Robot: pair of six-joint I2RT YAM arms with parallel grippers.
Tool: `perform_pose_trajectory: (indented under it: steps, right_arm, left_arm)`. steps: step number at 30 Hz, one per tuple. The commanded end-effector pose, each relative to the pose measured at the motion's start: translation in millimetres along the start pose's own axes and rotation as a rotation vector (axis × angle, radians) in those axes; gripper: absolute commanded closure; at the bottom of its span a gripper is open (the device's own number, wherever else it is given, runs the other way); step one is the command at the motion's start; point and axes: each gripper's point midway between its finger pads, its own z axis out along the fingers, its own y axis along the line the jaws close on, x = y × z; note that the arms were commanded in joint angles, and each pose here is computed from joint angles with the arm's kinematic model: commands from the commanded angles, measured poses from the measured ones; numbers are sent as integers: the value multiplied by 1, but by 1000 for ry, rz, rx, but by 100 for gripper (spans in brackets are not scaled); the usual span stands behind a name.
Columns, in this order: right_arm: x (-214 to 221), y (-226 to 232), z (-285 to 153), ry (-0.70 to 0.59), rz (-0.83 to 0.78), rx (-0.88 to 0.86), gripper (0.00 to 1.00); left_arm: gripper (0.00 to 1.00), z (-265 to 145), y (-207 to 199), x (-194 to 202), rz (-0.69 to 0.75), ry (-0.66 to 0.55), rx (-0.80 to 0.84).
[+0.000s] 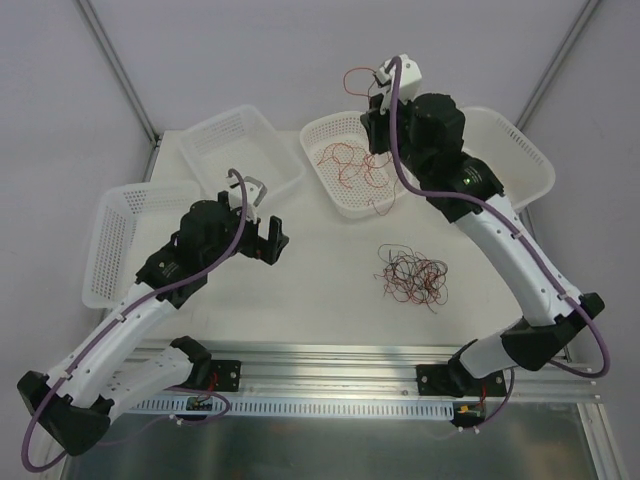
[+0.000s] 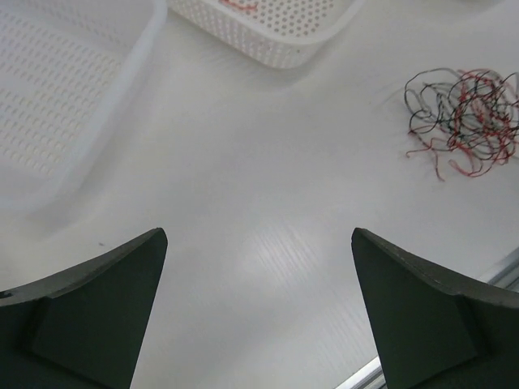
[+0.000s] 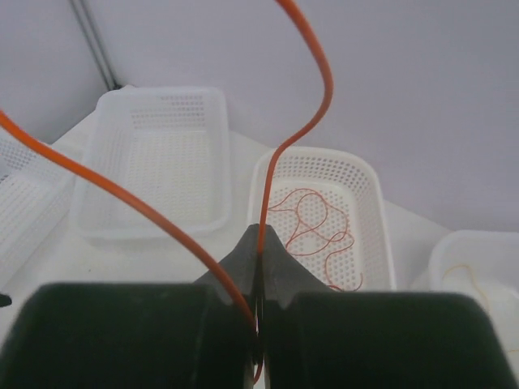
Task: Untangle the cables
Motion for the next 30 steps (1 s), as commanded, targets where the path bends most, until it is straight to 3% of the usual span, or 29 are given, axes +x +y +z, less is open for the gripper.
perform_pose_trajectory:
  steps: [1, 5, 9, 17, 23, 26, 30]
  right_arm:
    - [-41, -27, 15, -79, -79, 65, 99]
    - [-72, -47, 50, -173, -109, 118, 99]
    - [-68, -62, 92, -202, -162, 162, 99]
    - [61, -90, 186, 2, -146, 231, 99]
    - [173, -107, 216, 247, -110, 255, 98]
    - [219, -108, 218, 363, -52, 249, 88]
    - [245, -104, 207, 432, -39, 233, 49]
  left_arm:
    - [1, 9, 20, 12, 49, 2, -76]
    - [1, 15, 30, 26, 50, 44, -126]
    - [1, 18, 48, 35, 54, 74, -225]
    - [1, 21, 52, 42, 57, 97, -250]
    - [1, 22, 53, 44, 58, 106, -253]
    - [1, 22, 53, 44, 58, 106, -252]
    - [1, 21, 52, 44, 74, 103, -241]
